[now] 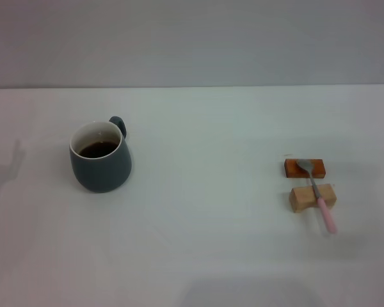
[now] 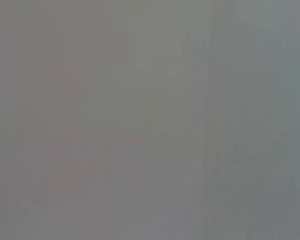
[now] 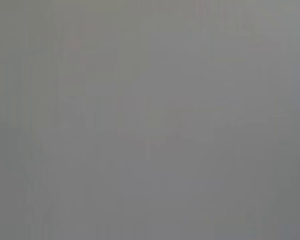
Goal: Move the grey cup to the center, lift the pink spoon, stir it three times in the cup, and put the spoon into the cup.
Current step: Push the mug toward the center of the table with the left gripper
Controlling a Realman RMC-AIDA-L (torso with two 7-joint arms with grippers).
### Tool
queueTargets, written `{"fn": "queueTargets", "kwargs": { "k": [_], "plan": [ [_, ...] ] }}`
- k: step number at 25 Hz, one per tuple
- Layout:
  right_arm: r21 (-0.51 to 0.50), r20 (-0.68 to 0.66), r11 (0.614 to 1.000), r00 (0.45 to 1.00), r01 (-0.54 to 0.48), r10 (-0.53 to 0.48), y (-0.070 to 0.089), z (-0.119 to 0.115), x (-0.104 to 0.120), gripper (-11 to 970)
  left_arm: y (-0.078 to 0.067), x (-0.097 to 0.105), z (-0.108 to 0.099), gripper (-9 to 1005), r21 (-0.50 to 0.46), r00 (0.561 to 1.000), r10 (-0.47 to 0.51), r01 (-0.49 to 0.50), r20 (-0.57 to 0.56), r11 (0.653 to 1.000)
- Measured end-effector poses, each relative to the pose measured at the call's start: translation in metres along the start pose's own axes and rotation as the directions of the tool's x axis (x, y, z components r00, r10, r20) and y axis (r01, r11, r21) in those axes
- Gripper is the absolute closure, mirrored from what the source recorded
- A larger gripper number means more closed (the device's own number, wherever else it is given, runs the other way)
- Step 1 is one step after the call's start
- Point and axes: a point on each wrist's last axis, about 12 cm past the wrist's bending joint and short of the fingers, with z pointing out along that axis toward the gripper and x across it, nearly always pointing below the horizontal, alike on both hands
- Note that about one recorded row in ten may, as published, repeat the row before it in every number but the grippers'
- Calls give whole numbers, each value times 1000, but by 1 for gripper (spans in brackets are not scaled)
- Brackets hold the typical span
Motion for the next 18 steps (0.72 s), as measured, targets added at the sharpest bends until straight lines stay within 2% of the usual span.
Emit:
{"fn": "queueTargets", "kwargs": {
  "k": [18],
  "plan": [
    [-10,10,1000,1000,-8,8,4,0,-2,284,-8,8,-8,177,55,999,15,-13,-40,998]
  ]
}}
